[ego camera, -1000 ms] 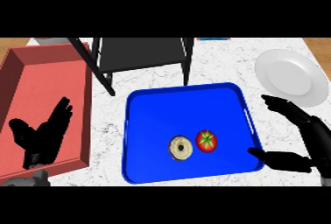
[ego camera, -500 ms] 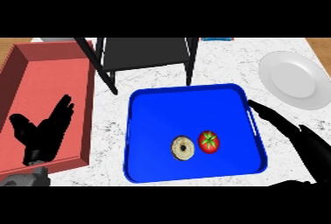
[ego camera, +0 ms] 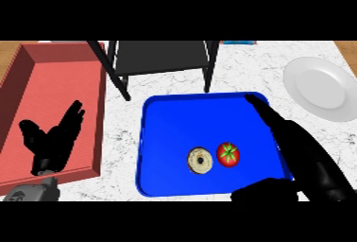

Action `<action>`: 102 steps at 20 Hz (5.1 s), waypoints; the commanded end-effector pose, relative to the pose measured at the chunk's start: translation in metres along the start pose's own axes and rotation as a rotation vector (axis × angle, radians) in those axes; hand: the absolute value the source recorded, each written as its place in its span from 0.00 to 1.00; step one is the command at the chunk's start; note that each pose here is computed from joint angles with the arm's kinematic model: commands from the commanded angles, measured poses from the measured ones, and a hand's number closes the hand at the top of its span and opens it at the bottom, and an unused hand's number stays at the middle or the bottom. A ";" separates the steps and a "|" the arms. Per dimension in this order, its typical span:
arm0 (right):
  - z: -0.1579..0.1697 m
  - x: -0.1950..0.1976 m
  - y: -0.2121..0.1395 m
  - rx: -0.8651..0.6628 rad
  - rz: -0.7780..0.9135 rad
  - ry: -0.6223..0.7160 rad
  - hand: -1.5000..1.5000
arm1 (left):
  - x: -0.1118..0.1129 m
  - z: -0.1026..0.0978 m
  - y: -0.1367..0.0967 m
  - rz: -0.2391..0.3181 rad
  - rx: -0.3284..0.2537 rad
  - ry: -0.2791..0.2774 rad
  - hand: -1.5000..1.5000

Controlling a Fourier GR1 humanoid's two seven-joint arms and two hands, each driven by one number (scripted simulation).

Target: Pick the cupcake from the tray and place it in the tiered shelf

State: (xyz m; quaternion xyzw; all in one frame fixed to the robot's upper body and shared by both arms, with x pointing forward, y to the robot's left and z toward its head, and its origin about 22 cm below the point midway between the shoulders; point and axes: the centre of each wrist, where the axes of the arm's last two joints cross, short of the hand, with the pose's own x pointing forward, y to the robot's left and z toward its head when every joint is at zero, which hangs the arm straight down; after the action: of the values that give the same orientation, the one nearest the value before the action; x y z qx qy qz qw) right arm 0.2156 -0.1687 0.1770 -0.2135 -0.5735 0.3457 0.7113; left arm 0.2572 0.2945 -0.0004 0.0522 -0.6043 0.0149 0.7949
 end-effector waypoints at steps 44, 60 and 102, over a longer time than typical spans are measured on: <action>-0.075 0.015 0.162 -0.041 0.318 0.351 0.00 | -0.018 0.002 -0.011 0.002 -0.008 0.164 0.50; -0.080 -0.002 0.200 0.177 0.401 0.225 1.00 | -0.025 0.001 0.014 -0.002 -0.011 0.176 0.50; -0.045 0.312 0.019 -0.412 0.037 -0.259 1.00 | -0.031 0.001 -0.008 -0.004 -0.003 0.166 0.50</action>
State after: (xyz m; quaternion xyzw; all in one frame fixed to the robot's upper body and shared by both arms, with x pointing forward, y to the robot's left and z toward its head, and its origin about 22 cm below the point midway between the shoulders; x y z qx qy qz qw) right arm 0.2822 0.0721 0.3351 -0.2934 -0.7461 0.2962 0.5191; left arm 0.2550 0.2956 -0.0054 0.0509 -0.5939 0.0170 0.8028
